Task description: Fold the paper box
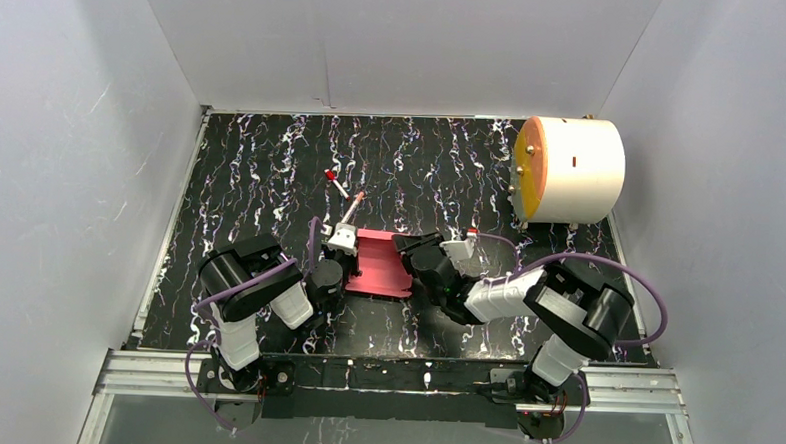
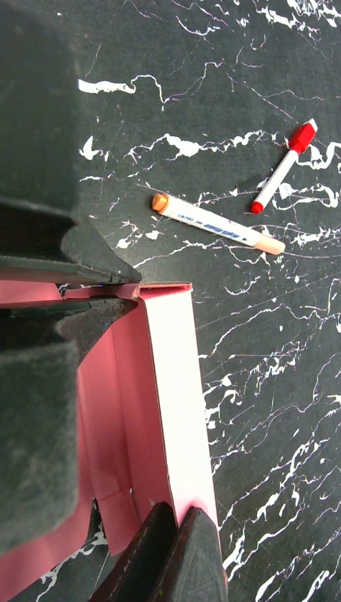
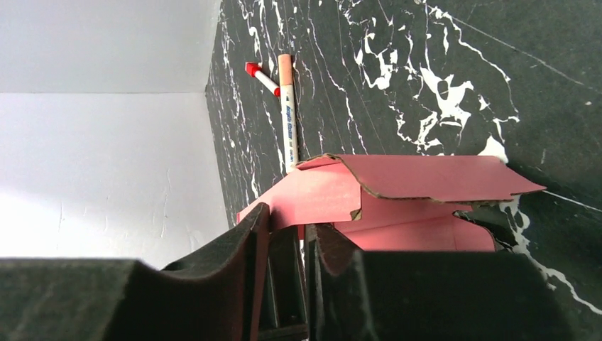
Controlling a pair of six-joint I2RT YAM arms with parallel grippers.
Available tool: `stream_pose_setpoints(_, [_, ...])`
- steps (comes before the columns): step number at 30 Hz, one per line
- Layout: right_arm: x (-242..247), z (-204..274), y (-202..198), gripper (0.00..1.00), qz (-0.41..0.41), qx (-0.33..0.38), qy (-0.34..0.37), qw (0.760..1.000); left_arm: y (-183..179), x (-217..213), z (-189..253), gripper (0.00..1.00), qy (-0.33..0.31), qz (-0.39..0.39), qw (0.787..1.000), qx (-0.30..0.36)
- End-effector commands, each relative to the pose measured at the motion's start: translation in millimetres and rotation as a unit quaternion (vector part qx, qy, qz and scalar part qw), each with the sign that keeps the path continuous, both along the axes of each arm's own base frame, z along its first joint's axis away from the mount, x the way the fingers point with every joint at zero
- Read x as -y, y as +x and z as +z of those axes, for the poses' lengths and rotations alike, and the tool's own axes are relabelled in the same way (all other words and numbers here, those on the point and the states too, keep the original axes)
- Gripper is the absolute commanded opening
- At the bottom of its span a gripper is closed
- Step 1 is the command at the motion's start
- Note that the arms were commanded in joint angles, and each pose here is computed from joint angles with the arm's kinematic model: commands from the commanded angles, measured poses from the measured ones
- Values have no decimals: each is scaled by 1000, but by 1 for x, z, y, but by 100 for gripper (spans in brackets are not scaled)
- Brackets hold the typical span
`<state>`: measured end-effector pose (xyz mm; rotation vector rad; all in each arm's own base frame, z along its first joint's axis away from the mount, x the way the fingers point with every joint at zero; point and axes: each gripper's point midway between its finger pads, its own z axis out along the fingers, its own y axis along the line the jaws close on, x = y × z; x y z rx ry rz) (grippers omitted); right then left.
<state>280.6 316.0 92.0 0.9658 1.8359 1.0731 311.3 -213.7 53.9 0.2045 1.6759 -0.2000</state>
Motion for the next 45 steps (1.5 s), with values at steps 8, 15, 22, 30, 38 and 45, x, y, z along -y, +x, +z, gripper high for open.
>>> stream_pose_setpoints(8, [-12, 30, 6, 7, -16, 26, 78, 997, 10, -28, -1, 0, 15, 88, 996, 6])
stream_pose_setpoints(15, [-10, 34, -1, 2, -13, 24, 91, 995, 12, -49, 10, 0, 54, 188, 980, 29])
stream_pose_setpoints(22, [-5, 36, -2, 8, -10, 29, 64, 997, 10, -48, 5, 0, 69, 187, 979, 25])
stream_pose_setpoints(30, [4, 41, -12, 48, 43, 81, -44, 995, 5, -36, 1, 0, 56, 137, 989, 12])
stream_pose_setpoints(38, [19, 54, -16, 68, 162, 173, -268, 934, 2, -25, 1, 0, 55, 94, 994, 7])
stream_pose_setpoints(45, [50, 56, -10, 69, 232, 265, -418, 838, -3, -9, 2, 0, 52, 37, 998, -6])
